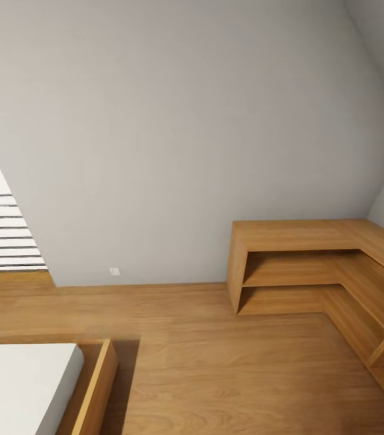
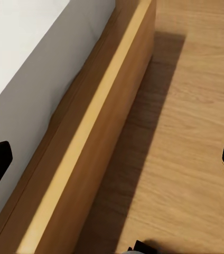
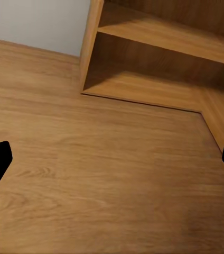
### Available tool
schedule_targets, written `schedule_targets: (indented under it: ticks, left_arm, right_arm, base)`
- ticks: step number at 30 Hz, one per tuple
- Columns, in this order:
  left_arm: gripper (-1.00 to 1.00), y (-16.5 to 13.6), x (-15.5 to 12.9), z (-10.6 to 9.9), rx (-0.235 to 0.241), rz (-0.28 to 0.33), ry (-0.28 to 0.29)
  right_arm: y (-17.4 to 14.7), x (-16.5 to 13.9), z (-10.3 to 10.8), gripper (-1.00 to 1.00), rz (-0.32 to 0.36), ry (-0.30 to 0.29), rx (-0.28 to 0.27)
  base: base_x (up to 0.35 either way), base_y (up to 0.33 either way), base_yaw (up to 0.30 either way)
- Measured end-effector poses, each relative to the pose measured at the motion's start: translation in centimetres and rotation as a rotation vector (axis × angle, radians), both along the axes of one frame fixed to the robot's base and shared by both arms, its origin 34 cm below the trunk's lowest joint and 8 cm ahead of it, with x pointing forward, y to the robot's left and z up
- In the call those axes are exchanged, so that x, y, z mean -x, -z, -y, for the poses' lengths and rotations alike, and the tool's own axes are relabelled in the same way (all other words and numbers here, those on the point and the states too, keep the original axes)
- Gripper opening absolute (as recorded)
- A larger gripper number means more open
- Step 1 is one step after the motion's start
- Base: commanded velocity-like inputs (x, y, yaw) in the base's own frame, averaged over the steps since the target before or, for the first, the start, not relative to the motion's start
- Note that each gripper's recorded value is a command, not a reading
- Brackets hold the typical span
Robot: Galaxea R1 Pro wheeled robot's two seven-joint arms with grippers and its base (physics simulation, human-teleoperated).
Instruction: In the bedroom, organize the workspace by keeping the computer under the desk, ensuring the monitor is on the desk, placing the keyboard on the desk next to the monitor, placing the mouse on the desk next to the keyboard, moving the folder from the swivel chair onto the desk next to the mouse, stacking the notebook on top of the folder with the pen on top of the notebook, and positioning the swivel chair next to the desk.
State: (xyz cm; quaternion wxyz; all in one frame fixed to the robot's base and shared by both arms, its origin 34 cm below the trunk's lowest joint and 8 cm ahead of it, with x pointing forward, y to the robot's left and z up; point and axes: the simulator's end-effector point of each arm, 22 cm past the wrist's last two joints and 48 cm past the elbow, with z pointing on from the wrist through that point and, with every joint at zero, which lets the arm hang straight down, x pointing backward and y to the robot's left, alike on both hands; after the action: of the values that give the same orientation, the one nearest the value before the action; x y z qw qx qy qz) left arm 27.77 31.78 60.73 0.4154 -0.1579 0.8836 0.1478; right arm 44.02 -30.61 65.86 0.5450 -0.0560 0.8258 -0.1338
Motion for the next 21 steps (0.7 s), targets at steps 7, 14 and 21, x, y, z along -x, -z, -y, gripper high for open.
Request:
schedule_targets:
  ticks: [7, 14, 21]
  left_arm:
    - [1.0, -0.01, -0.01, 0.0, 0.0, 0.0, 0.0]
    - [1.0, -0.01, -0.01, 0.0, 0.0, 0.001, 0.0]
    - [1.0, -0.01, -0.01, 0.0, 0.0, 0.001, 0.0]
  right_arm:
    - [-0.03, -0.08, -0.28, 1.0, 0.002, -0.004, -0.004]
    - [0.16, 0.05, -0.7, 1.0, -0.006, -0.006, -0.007]
    - [0.23, 0.09, -0.74, 1.0, -0.01, -0.006, -0.006]
  base:
    - [0.332, 0.0, 0.0]
    - [0.332, 0.0, 0.0]
    - [0.332, 0.0, 0.0]
